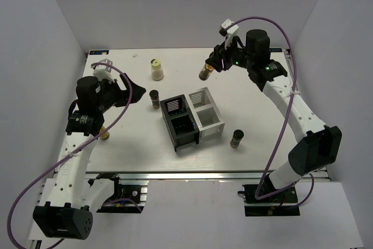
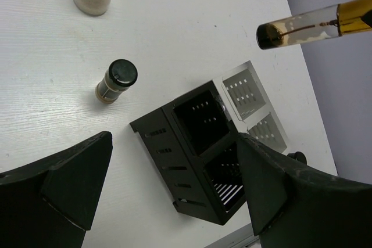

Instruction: Organize the condiment bottles

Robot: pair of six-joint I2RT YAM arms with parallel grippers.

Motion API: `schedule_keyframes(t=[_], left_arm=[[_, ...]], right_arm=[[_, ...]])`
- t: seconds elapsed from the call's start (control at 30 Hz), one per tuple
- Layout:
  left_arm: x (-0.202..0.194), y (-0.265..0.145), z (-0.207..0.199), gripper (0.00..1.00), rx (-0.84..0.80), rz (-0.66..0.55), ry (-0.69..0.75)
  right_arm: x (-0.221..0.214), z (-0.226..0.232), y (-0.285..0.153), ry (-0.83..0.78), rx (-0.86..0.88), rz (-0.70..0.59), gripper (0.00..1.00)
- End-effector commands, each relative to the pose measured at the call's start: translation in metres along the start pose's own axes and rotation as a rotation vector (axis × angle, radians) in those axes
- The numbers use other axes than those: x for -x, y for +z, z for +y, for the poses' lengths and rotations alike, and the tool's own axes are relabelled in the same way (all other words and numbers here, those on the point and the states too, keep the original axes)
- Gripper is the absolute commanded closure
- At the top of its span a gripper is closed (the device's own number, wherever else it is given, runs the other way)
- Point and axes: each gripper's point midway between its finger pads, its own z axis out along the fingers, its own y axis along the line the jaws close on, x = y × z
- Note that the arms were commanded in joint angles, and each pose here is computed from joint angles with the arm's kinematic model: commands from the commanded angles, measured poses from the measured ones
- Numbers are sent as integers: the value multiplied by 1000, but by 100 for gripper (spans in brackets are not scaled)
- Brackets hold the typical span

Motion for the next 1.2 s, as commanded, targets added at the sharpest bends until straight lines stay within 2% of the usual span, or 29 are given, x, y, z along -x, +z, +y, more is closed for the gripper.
schedule_keyframes(t=[0.0, 0.2, 0.5, 1.17], left_arm=[[12, -12, -6, 3, 12, -34, 28], [15, -17, -3, 3, 42, -45, 36], [11, -21, -3, 3, 45, -46, 28], [3, -12, 2, 3, 35, -26, 9]], right_arm=[[31, 41, -19, -7, 150, -72, 100], [25, 69, -31, 4, 239, -50, 100], [-9, 78, -31, 11, 254, 24, 100], [-72, 65, 25, -44, 160, 148, 100]])
